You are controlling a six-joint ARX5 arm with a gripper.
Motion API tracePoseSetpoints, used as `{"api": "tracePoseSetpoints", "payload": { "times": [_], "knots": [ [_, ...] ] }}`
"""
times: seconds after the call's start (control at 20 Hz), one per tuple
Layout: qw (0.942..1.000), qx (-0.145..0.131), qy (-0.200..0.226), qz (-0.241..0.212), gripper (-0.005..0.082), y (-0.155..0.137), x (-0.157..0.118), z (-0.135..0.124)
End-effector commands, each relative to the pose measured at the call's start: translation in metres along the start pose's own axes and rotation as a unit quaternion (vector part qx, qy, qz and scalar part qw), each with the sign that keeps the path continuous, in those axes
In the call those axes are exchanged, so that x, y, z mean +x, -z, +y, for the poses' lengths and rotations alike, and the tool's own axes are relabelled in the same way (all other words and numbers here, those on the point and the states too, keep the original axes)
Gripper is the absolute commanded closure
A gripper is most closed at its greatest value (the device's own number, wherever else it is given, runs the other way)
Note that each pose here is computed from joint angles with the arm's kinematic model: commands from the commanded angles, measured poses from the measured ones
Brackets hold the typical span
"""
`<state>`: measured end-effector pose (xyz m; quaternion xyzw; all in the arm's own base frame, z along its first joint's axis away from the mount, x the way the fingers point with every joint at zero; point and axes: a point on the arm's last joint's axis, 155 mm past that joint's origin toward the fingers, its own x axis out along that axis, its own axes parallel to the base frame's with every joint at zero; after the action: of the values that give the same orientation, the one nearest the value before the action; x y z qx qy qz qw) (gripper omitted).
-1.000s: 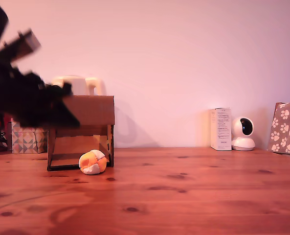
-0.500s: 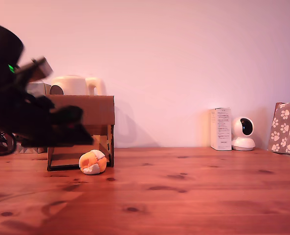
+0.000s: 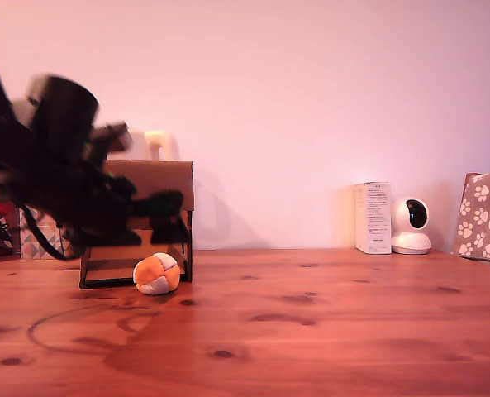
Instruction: Drop the footbag into the cardboard dice tower
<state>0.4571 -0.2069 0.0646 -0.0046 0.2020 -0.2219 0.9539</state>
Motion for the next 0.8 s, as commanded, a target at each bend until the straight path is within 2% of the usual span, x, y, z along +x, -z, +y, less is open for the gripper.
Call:
{"api": "tracePoseSetpoints", "payload": {
  "times": [0.0,0.45,0.65,0.75],
  "knots": [
    [0.9998,-0.002,-0.008,0.017,0.0009,0.014,0.007,0.004],
    [0.9982,-0.007,-0.018,0.057,0.0010,0.045,0.016,0.011],
    [0.9986,-0.006,-0.018,0.049,0.0016,0.038,0.019,0.011],
    [0.9983,-0.007,-0.019,0.054,0.0132,0.038,0.020,0.012]
  ]
}}
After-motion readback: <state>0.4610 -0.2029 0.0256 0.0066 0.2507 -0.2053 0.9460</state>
